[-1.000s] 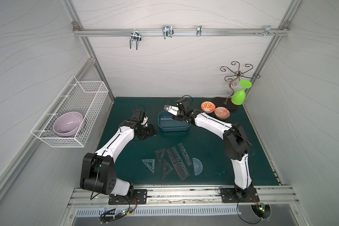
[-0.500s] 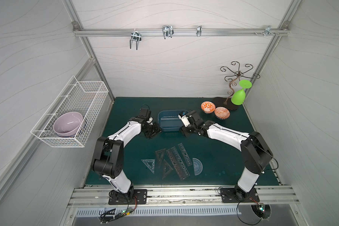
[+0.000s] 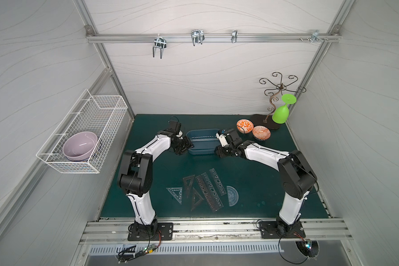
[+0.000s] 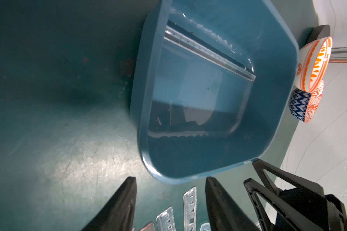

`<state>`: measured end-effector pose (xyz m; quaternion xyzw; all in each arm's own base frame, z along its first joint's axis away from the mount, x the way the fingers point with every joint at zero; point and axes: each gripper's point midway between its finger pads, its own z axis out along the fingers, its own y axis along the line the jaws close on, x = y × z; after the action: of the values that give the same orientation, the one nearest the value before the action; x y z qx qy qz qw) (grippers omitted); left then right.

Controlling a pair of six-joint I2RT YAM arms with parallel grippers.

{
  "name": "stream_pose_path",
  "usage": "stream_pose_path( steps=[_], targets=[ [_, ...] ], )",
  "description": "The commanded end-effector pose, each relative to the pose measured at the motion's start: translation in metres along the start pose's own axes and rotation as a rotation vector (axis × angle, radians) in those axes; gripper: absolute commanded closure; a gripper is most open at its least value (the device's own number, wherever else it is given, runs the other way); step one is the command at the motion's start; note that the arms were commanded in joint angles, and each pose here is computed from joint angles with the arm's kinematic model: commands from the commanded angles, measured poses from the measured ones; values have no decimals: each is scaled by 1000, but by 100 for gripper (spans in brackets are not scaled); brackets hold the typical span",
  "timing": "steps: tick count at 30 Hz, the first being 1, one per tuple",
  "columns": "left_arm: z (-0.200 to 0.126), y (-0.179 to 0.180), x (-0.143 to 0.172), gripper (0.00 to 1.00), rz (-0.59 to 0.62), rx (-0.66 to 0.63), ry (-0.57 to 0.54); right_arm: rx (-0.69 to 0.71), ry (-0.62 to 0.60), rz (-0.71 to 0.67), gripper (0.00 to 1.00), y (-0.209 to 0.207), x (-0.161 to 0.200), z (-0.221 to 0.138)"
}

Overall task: Put the scattered rulers into the storage box
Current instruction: Pick up the ruler from the center of the board.

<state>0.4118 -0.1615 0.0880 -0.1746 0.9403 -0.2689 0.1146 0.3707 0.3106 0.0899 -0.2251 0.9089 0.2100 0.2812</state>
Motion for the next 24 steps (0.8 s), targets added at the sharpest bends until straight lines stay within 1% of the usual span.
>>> stream_pose_path(
  steps=[1,7,11,14,17,20,24],
  targets=[
    [0,-11,-17,41,23,6,-41,-28,-7,13,54,4,-4,6],
    [5,-13,-22,41,20,6,-41,-25,-12,13,54,-1,-7,7],
    [-11,-18,-19,41,32,10,-60,-25,-1,1,54,2,-4,1],
    [-28,-20,-2,41,62,10,-65,15,21,-32,53,7,4,-11],
    [-43,-16,23,41,105,-18,-65,57,58,-82,53,15,20,-27],
    [-49,-10,52,41,134,-19,-42,41,122,-115,53,31,54,-40],
    [-46,-9,83,41,153,13,-10,-5,214,-143,51,54,101,-52]
  ],
)
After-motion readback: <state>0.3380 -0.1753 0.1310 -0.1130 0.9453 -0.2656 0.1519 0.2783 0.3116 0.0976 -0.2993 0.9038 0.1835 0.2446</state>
